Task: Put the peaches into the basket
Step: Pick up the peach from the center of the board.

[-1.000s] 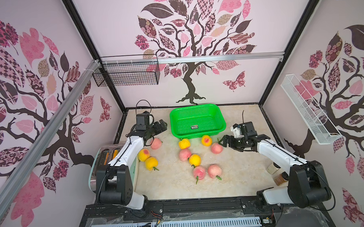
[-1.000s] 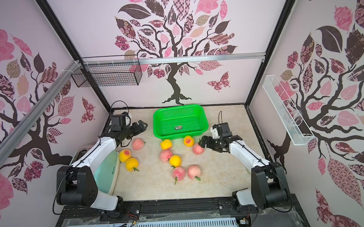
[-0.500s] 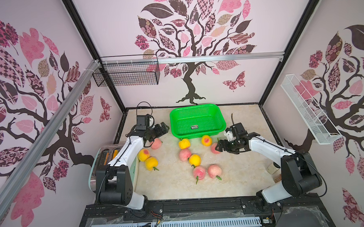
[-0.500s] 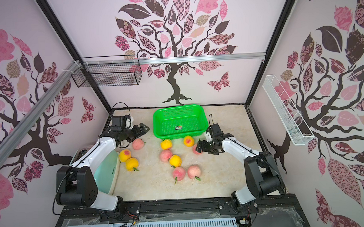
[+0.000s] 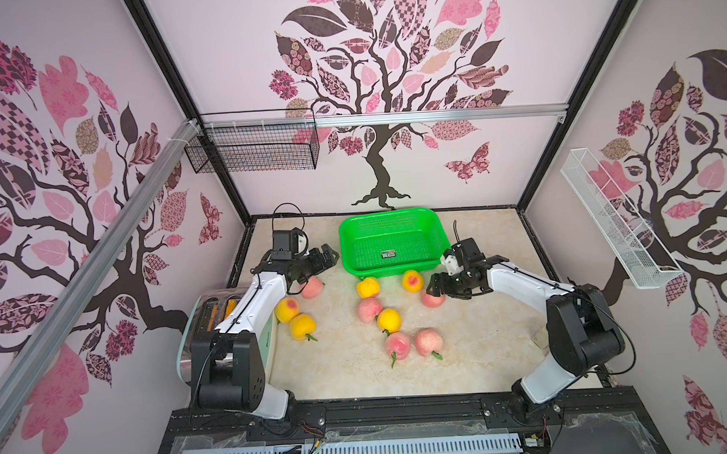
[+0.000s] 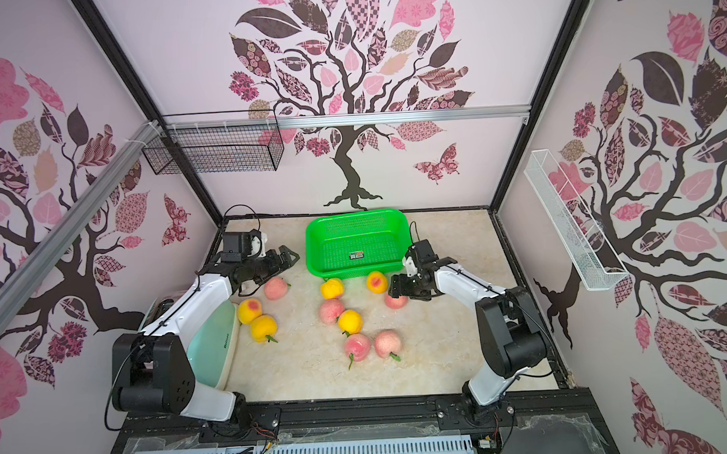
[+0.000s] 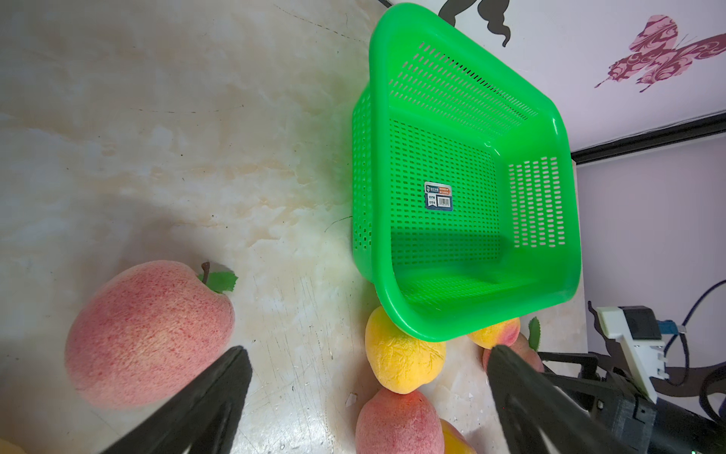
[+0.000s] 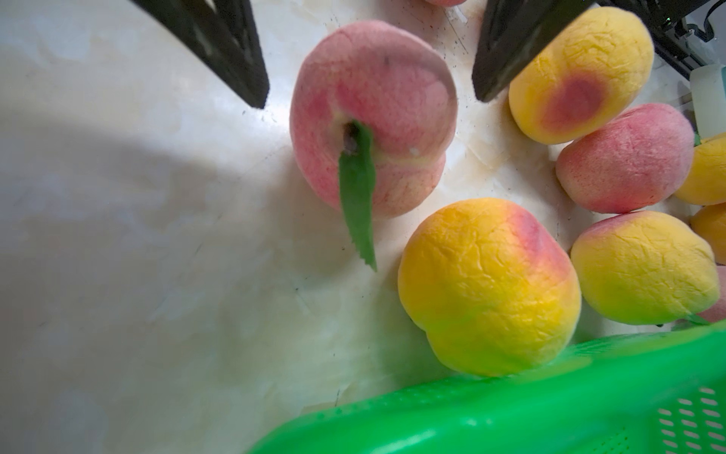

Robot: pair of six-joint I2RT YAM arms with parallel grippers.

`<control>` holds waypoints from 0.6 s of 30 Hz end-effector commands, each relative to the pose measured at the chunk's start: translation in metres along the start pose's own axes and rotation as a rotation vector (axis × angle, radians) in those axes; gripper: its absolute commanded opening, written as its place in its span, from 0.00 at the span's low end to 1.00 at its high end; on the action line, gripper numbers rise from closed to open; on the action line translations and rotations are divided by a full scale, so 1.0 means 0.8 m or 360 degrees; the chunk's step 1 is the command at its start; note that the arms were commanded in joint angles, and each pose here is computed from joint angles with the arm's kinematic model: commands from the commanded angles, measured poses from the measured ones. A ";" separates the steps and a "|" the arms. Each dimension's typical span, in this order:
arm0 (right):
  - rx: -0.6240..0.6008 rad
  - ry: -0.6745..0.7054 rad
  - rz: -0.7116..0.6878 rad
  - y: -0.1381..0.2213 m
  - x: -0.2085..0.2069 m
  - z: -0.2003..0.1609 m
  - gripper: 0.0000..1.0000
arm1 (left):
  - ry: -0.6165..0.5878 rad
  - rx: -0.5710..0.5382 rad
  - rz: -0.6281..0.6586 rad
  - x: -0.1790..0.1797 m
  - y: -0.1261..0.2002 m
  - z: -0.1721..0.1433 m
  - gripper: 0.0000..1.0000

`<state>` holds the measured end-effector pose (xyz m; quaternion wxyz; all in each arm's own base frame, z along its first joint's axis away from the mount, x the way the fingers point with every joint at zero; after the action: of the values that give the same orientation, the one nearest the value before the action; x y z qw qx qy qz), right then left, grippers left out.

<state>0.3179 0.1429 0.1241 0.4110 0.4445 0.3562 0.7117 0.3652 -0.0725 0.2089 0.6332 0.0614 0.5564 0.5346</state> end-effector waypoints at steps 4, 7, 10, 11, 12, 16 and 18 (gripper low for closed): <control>0.0048 0.0067 -0.0017 -0.004 0.008 0.002 0.80 | -0.0014 0.0037 -0.0006 0.002 -0.008 -0.004 0.98; 0.0064 0.0068 -0.0018 -0.008 0.009 0.000 0.77 | -0.0013 0.0041 -0.0008 0.003 -0.009 -0.005 0.98; 0.0085 0.0071 -0.0001 -0.010 0.011 -0.001 0.72 | -0.0009 0.0048 -0.0010 0.003 -0.010 -0.006 0.98; 0.0093 0.0070 0.0003 -0.010 0.011 -0.001 0.70 | -0.0010 0.0052 -0.0009 0.004 -0.010 -0.006 0.98; 0.0099 0.0070 0.0002 -0.011 0.011 -0.002 0.69 | -0.0011 0.0050 -0.0009 0.004 -0.010 -0.006 0.98; 0.0112 0.0075 -0.0013 -0.011 0.009 -0.003 0.63 | -0.0005 0.0052 -0.0006 0.005 -0.010 -0.007 0.98; 0.0111 0.0079 -0.0017 -0.010 0.009 -0.004 0.62 | -0.0011 0.0050 -0.0009 0.004 -0.009 -0.008 0.98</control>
<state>0.3133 0.1508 0.1155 0.3908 0.4434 0.3836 0.7096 0.3654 -0.0737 0.2039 0.6317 0.0660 0.5623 0.5296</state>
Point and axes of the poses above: each gripper's point midway between its finger pads, its own y axis back along the fingers, its own x axis along the line the jaws close on, z = x × y, the point moved 6 cm from there along y, back along the fingers, and after that the axes turned 10 degrees about y, right-handed, at the moved point
